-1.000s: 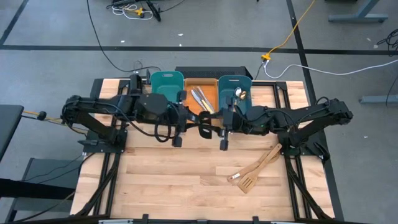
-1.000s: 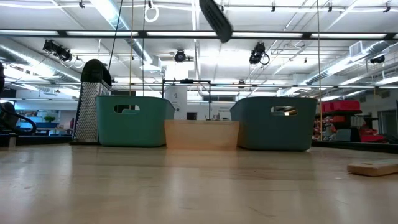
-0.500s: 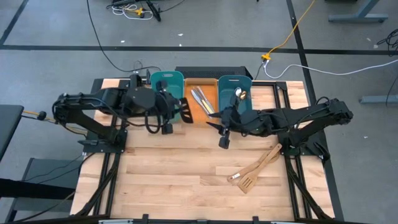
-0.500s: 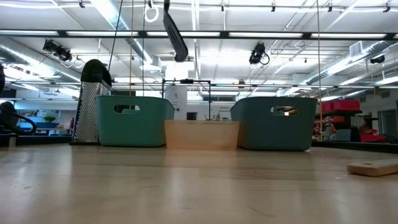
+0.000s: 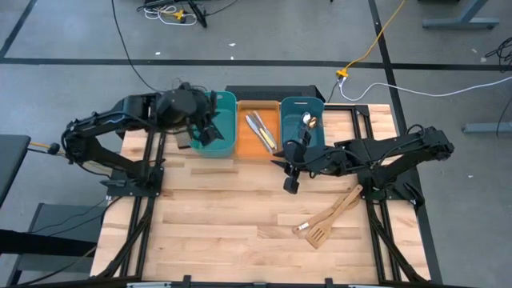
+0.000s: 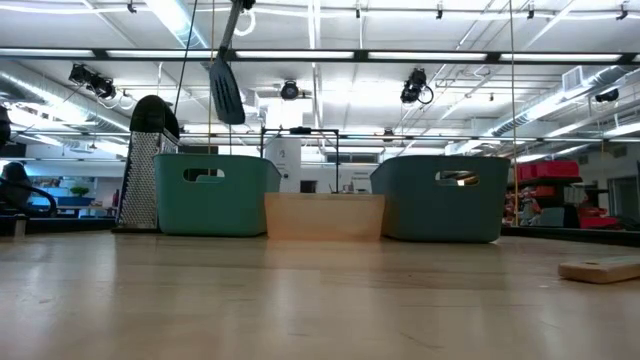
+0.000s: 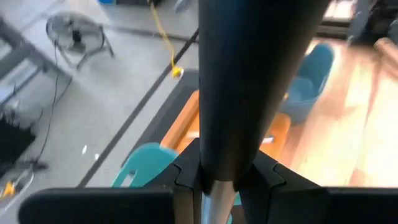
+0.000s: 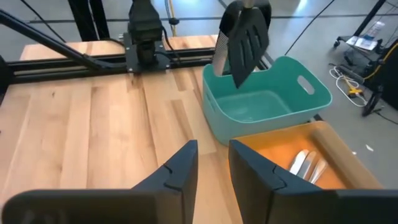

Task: Pick & Place Kitchen Items
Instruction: Put the black spatula into the green bin

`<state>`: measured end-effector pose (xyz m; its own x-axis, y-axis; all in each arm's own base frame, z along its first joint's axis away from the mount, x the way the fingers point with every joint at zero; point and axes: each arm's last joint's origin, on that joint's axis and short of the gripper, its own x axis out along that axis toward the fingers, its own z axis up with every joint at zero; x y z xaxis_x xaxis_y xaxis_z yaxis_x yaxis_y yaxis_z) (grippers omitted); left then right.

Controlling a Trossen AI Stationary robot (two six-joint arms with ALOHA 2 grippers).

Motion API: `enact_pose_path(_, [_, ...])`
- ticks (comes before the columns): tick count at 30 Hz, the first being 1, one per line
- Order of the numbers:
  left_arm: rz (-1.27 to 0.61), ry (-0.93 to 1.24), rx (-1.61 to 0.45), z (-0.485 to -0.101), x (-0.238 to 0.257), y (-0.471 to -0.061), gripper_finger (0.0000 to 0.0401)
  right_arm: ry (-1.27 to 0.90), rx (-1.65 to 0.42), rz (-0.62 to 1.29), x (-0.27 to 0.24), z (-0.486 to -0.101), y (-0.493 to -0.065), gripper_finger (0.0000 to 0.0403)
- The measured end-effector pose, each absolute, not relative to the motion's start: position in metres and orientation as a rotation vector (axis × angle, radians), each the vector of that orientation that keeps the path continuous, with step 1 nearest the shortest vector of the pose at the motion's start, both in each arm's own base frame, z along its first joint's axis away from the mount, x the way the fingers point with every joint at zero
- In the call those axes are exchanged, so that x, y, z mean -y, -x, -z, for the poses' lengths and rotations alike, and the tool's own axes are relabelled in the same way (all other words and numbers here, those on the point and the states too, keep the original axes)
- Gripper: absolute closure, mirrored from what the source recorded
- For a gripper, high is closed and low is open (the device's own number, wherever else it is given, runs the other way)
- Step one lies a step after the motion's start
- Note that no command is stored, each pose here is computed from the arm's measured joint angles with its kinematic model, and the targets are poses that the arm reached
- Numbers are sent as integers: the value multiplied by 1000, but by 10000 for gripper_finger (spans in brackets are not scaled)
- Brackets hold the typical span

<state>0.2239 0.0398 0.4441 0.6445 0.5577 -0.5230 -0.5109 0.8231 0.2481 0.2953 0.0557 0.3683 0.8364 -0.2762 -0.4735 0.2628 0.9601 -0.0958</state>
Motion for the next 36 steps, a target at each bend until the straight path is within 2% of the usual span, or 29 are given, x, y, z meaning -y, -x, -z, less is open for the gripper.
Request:
enact_pose_path(12, [-738, 94, -677, -437, -79, -211, 329, 25, -505, 285, -56, -368, -295, 305])
enact_pose_path(20, [-777, 177, -773, -419, -105, -225, 329, 23, -506, 279, -56, -368, -295, 305])
enact_pose_path(36, [-723, 322, -936, -382, -154, -243, 329, 17, -512, 253, -57, -368, -296, 305])
